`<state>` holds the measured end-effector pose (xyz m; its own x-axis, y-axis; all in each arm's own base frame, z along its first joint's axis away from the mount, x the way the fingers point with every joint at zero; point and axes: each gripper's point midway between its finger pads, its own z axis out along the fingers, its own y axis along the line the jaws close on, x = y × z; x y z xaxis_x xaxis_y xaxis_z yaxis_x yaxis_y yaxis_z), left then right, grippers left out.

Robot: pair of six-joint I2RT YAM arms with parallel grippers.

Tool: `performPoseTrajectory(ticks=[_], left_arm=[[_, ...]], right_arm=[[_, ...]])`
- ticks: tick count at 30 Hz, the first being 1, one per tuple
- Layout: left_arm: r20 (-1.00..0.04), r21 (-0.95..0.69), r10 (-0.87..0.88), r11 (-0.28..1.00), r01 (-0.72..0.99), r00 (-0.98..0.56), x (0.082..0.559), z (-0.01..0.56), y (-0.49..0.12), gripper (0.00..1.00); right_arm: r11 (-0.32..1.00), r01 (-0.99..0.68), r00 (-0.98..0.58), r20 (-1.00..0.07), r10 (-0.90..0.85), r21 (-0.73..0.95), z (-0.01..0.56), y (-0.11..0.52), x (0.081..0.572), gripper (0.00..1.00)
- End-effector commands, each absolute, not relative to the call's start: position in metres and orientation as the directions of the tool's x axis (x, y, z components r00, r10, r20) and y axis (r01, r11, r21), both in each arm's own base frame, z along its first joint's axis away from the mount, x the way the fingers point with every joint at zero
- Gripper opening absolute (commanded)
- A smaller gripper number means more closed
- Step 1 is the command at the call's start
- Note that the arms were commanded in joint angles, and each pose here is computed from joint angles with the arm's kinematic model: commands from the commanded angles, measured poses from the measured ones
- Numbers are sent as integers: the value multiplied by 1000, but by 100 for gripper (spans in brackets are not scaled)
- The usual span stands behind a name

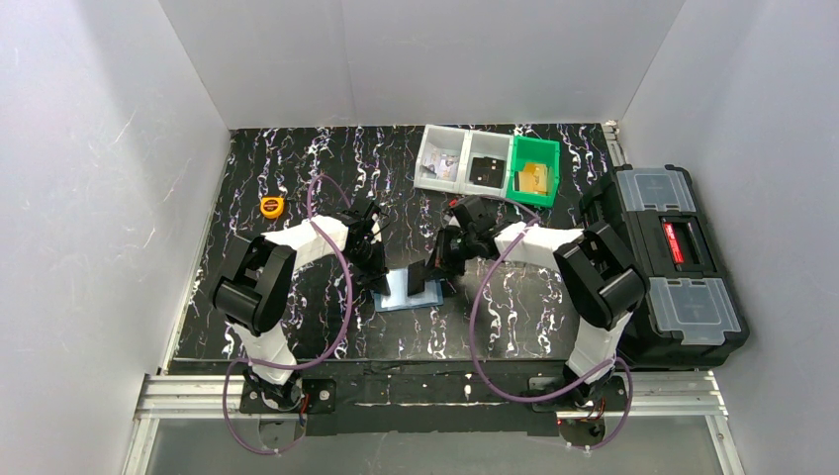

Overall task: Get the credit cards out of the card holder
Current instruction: Remove the credit card from the card holder.

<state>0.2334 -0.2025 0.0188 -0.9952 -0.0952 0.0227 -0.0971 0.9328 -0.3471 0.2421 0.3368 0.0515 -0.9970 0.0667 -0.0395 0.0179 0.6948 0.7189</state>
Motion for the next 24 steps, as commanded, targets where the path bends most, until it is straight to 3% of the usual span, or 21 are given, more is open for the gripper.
performPoseTrajectory(ticks=[1, 14, 24], left_arm=[[78, -156, -67, 985, -78, -995, 208, -6, -167, 0], [-88, -328, -31, 945, -1, -996, 246, 74, -203, 0], [-201, -415, 1, 906, 86, -980, 258, 138, -219, 58]], right_arm=[[734, -19, -991, -108, 75, 679, 59, 321, 249, 1], [725, -90, -977, -203, 70, 683, 115, 310, 256, 1], [773, -83, -942, -303, 146, 628, 157, 268, 292, 1]])
